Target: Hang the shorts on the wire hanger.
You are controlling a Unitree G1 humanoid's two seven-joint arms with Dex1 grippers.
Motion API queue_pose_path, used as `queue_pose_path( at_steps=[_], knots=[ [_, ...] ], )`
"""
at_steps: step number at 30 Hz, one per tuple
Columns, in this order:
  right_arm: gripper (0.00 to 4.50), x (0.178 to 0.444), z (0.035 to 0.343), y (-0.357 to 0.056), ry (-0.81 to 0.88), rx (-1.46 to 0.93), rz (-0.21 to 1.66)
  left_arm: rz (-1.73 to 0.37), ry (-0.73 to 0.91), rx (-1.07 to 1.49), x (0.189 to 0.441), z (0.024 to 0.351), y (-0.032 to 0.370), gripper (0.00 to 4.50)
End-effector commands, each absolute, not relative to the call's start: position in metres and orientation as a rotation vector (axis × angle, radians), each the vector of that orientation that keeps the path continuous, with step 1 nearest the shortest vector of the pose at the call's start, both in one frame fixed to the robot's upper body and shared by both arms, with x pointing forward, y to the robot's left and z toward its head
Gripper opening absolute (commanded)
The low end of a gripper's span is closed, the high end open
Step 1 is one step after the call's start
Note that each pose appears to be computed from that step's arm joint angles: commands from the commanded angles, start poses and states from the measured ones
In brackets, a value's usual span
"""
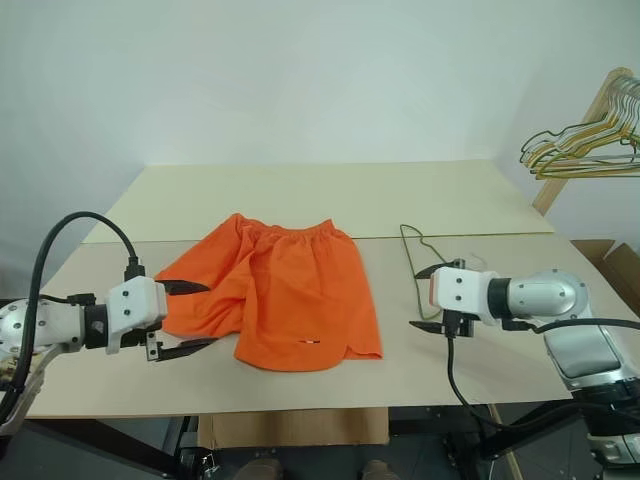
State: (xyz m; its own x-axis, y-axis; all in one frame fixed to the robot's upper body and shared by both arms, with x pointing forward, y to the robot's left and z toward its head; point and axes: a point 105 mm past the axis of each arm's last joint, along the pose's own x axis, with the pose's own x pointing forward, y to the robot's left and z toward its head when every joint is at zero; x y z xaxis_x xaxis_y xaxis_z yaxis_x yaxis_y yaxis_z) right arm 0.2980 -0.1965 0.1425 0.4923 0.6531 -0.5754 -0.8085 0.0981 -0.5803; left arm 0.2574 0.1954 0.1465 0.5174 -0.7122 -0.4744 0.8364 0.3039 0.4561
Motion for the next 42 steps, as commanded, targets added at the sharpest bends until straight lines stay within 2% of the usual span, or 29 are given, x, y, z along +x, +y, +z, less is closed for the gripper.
queue_pose_path(
  at_steps=[1,12,16,23,30,34,42],
  knots=[
    [4.48,0.301,0.157,-0.194,0.14,-1.015,1.075,-0.998,0.16,0.755,0.263,0.154,0.195,4.5],
    [4.48,0.302,0.156,-0.192,0.136,-1.013,1.077,-1.02,0.156,0.771,0.264,0.15,0.185,4.5],
    [4.48,0.302,0.155,-0.192,0.137,-1.007,1.075,-1.027,0.149,0.728,0.269,0.147,0.165,4.5],
    [4.48,0.305,0.162,-0.2,0.132,-1.014,1.019,-1.097,0.041,0.614,0.28,0.137,0.094,4.5],
    [4.48,0.309,0.157,-0.201,0.141,-1.019,0.985,-1.252,0.149,0.595,0.266,0.106,0.048,4.5],
    [4.48,0.311,0.157,-0.199,0.139,-1.028,0.977,-1.329,0.242,0.558,0.26,0.096,0.036,4.5],
    [4.48,0.311,0.156,-0.198,0.138,-1.04,0.98,-1.267,0.376,0.588,0.269,0.071,0.033,4.5]
  ],
)
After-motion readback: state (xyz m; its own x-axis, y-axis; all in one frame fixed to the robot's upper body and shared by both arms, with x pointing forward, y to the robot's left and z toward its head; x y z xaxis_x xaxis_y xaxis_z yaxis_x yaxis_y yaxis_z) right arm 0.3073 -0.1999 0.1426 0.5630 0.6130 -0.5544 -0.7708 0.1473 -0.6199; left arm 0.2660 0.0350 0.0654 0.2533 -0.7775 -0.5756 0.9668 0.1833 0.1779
